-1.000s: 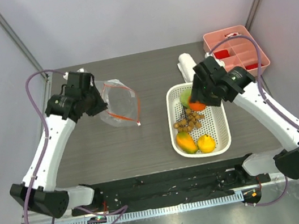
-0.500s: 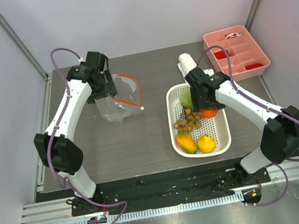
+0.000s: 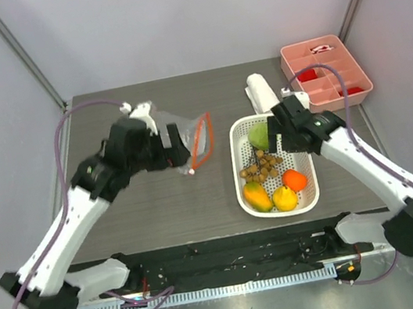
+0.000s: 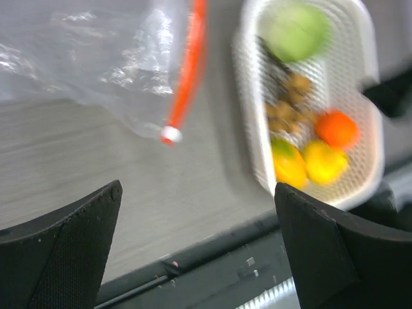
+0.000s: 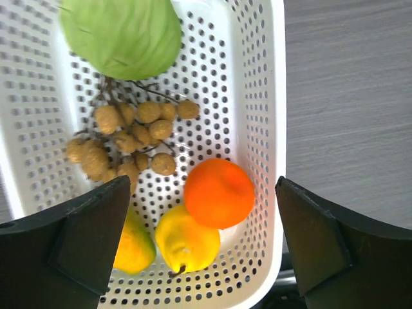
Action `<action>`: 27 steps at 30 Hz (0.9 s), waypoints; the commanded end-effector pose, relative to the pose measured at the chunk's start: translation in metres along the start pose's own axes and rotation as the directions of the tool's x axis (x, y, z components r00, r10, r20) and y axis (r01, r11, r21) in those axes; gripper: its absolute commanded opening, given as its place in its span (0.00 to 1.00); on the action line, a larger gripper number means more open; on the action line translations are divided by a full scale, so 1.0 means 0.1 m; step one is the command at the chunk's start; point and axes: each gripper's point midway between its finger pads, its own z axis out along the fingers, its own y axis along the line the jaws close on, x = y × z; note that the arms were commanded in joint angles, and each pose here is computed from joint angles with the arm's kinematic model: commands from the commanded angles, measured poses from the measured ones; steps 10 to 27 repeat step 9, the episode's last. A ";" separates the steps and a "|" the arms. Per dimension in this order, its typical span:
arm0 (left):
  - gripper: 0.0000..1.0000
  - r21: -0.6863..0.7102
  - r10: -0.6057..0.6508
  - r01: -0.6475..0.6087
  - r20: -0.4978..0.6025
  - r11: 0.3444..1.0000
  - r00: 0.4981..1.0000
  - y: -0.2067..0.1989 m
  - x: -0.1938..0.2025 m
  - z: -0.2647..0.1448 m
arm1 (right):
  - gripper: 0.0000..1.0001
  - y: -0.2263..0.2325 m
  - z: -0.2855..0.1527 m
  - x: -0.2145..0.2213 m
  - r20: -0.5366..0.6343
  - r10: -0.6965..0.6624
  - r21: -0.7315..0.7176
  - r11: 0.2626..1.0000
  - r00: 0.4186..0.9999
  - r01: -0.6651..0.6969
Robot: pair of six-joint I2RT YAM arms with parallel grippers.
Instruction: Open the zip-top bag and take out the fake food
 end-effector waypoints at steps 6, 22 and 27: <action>1.00 0.508 -0.115 -0.127 0.419 0.852 0.901 -0.57 0.09 -1.06 | 1.00 0.28 -0.60 -0.25 0.225 0.133 -0.347 0.937 0.965 -0.048; 1.00 0.489 -0.094 -0.191 0.499 0.851 0.861 -0.55 -0.05 -1.26 | 1.00 0.36 -0.75 -0.32 0.275 0.169 -0.427 0.903 0.947 -0.037; 1.00 0.489 -0.094 -0.191 0.499 0.851 0.861 -0.55 -0.05 -1.26 | 1.00 0.36 -0.75 -0.32 0.275 0.169 -0.427 0.903 0.947 -0.037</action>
